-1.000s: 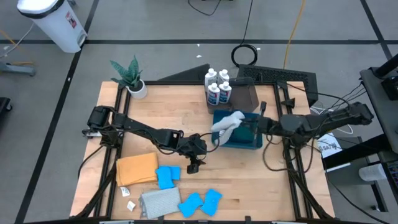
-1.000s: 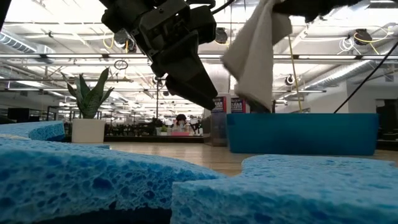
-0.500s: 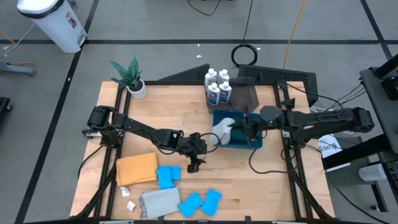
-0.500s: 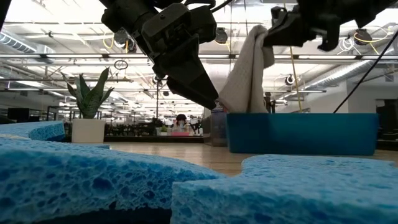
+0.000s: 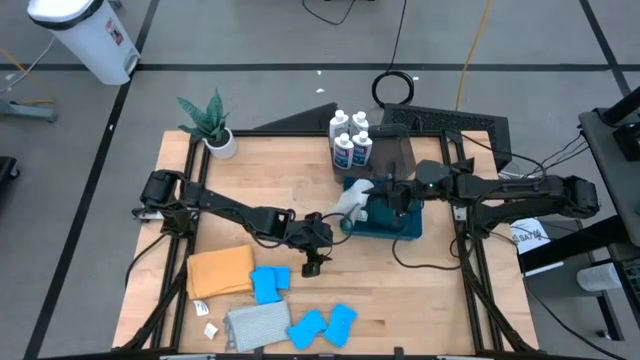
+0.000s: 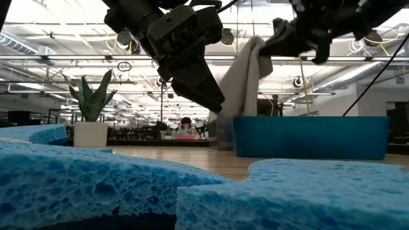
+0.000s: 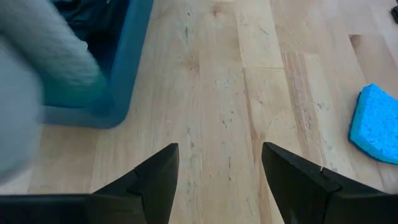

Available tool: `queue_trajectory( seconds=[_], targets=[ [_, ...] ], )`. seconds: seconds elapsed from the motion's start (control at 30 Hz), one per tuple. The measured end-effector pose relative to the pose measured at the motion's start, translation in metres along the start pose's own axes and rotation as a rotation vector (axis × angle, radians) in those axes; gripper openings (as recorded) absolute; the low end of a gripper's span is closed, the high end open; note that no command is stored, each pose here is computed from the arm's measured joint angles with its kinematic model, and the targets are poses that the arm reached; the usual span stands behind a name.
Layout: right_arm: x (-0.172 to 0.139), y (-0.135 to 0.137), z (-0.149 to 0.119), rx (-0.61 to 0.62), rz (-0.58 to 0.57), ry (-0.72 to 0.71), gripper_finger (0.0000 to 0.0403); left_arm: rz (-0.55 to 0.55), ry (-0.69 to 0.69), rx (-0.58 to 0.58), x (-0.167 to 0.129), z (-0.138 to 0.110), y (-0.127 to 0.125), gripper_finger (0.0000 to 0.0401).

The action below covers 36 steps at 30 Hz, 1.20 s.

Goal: Pick & Place Kitchen Items
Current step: Put the black napkin into the blue bin

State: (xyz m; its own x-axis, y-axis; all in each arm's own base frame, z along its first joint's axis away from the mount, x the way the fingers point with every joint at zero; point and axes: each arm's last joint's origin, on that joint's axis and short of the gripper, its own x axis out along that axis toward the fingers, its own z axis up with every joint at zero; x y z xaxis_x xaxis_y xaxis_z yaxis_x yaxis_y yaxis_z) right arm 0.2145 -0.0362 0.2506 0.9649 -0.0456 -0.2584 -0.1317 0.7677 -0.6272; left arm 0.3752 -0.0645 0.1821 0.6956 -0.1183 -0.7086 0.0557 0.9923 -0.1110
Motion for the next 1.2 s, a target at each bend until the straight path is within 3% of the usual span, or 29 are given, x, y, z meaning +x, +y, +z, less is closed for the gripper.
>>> queue_trajectory(
  seconds=[0.6,0.83,1.07,1.2],
  targets=[
    [-0.027,0.017,-0.023,0.069,0.159,0.234,0.0,0.0,-0.001,0.007,0.0,0.0,0.0,0.0237],
    [-0.04,0.018,-0.031,0.046,0.134,0.38,0.0,0.001,-0.001,0.0,0.0,0.0,0.0,0.0237],
    [-0.05,0.02,-0.03,0.021,0.152,0.384,0.0,0.001,-0.002,0.016,0.0,0.0,0.0,0.0237],
    [-0.053,0.024,-0.031,0.049,0.227,0.362,0.0,0.001,-0.002,0.016,0.0,0.0,0.0,0.0237]
  ],
)
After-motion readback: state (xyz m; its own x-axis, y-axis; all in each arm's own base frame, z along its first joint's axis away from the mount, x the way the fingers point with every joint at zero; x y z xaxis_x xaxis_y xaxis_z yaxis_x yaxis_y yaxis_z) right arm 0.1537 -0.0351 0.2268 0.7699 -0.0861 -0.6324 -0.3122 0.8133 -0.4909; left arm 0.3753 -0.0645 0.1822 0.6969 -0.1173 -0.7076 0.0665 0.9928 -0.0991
